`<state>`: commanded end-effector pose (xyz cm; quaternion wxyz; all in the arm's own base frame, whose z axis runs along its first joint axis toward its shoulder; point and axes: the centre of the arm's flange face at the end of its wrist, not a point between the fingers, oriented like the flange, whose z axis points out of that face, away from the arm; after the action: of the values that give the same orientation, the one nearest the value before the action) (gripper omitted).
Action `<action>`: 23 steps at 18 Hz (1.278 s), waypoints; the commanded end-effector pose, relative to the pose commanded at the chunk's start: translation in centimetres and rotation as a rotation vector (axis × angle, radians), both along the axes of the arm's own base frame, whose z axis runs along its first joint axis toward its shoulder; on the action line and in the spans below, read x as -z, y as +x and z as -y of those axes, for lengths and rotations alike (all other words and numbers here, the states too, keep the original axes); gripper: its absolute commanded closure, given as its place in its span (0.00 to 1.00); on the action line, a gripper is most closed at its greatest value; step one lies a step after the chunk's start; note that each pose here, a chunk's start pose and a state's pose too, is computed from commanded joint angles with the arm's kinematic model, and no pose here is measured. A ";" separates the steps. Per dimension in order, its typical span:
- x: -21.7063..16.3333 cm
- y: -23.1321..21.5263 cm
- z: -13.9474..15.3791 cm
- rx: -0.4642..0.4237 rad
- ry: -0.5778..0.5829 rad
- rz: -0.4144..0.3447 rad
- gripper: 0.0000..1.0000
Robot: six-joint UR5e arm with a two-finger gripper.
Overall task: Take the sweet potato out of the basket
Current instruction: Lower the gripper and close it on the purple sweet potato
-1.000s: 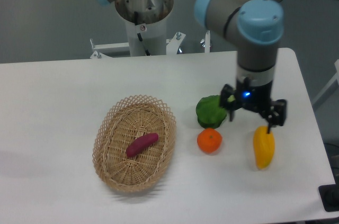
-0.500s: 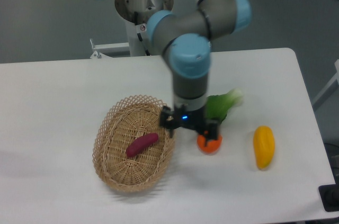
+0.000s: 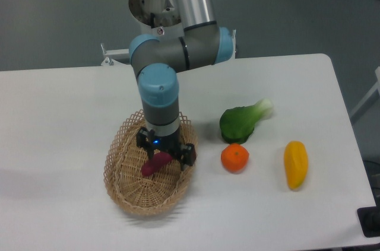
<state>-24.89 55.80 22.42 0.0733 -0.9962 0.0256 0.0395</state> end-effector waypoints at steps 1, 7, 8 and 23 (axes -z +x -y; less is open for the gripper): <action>0.7 0.6 -0.4 0.027 -0.011 0.003 0.00; 1.5 1.8 -0.7 0.059 -0.024 0.008 0.00; 1.6 2.0 -0.8 0.062 -0.026 0.010 0.00; 1.6 1.9 -0.8 0.115 -0.049 -0.027 0.70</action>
<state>-22.98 56.58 20.86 0.0509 -0.9940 0.0845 0.0479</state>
